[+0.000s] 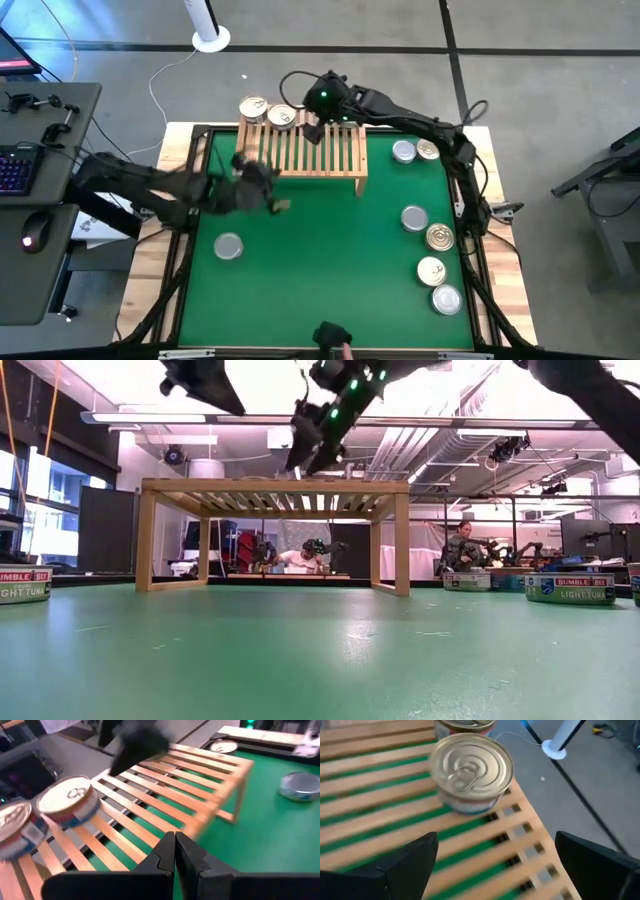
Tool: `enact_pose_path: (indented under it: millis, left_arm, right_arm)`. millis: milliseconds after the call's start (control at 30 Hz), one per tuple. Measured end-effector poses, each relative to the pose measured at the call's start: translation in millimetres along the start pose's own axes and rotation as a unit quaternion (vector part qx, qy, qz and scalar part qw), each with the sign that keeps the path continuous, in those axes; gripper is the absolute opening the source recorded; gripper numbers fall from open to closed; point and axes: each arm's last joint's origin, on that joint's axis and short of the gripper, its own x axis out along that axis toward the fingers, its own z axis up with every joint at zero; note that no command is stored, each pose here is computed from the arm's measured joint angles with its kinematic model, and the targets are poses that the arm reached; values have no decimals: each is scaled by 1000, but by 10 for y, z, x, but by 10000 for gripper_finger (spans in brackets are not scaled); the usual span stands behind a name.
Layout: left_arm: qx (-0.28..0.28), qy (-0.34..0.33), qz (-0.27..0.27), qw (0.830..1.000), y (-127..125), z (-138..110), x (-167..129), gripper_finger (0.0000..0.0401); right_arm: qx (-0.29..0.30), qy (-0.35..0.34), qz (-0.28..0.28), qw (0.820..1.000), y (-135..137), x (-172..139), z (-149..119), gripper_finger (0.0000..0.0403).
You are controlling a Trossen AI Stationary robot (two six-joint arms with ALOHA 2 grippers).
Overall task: Stack canned seafood by type on shelf
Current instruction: Put the blue pink tuna can on the shelf
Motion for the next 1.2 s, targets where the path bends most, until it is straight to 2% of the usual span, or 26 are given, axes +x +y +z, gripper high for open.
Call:
enact_pose_path:
  millis: [133, 267, 367, 500, 633, 767, 900, 1067, 1200]
  left_arm:
    - [1, 20, -21, 1000, 355, 136, 354, 0]
    - [-19, 26, -52, 998, 732, 235, 581, 0]
    - [-30, 23, -65, 997, 940, 403, 640, 0]
    - [-23, 50, -72, 996, 1127, 599, 770, 0]
    - [-6, 92, -82, 992, 1211, 703, 991, 0]
    - [14, 145, -70, 987, 1262, 702, 1222, 0]
    - [2, 178, -51, 983, 1335, 669, 1417, 0]
    - [5, 203, -15, 979, 1378, 580, 1582, 0]
    - [0, 205, -4, 979, 1439, 548, 1692, 0]
  right_arm:
    - [-31, 34, 7, 999, 192, -432, 12, 397]
    - [-62, 102, 17, 993, 440, -761, -88, 397]
    - [-77, 141, 9, 987, 651, -932, -167, 397]
    - [-98, 152, 11, 983, 964, -1044, -403, 397]
    - [-83, 127, 20, 988, 1270, -1150, -810, 397]
    - [-43, 75, 30, 996, 1546, -1335, -1216, 397]
    - [5, 16, 39, 999, 1807, -1470, -1569, 397]
    - [23, -21, 53, 998, 2052, -1551, -1878, 397]
    - [25, -28, 50, 998, 2153, -1607, -1982, 397]
